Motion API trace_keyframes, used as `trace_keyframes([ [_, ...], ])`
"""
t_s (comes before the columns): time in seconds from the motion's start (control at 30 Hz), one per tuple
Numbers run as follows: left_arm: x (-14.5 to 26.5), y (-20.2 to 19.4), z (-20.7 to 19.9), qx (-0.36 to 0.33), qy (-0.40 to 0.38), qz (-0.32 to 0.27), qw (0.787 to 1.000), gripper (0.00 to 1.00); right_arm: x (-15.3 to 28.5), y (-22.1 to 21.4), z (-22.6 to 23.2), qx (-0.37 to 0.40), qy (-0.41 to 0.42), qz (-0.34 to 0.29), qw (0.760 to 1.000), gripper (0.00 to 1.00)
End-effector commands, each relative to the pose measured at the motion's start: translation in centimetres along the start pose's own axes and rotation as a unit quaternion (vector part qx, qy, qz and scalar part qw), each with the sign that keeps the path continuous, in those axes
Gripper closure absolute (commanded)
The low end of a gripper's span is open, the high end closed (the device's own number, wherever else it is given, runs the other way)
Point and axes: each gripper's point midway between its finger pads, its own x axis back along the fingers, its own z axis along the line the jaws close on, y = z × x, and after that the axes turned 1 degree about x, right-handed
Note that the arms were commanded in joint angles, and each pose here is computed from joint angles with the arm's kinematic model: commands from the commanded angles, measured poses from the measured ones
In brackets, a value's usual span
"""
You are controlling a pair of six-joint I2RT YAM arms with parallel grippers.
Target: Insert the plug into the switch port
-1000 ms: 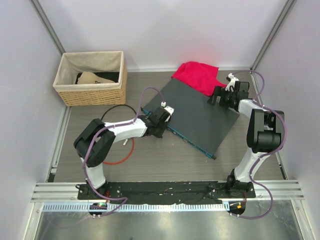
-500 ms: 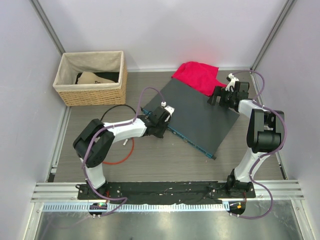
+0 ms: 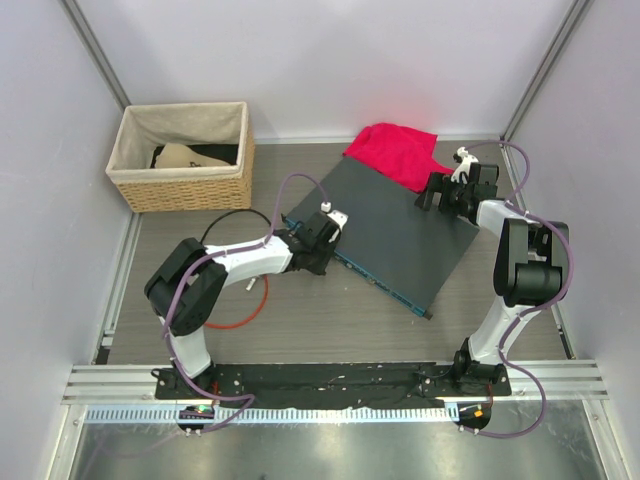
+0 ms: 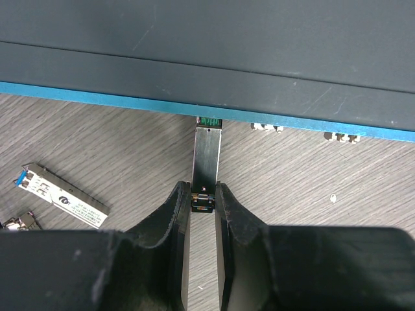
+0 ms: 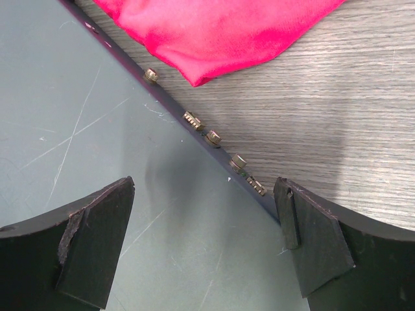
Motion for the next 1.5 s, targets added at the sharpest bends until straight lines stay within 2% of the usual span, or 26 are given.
trace_keyframes([
  [0.0,1.1,2.9,0.2,0.01,0.004,-0.037,0.999,1.0,0.9,-0.6,2.2,-0.014,0.029,0.014,0.999,0.01],
  [0.77,0.0,1.8,-0.4,0.011,-0.01,-0.015,1.0,1.0,0.9,-0.7,2.2,-0.016,0.03,0.014,0.999,0.01],
  [1.47,-0.8,3.4,-1.3,0.014,-0.03,-0.047,0.998,1.0,0.9,-0.7,2.4,-0.011,0.038,0.012,0.999,0.01],
])
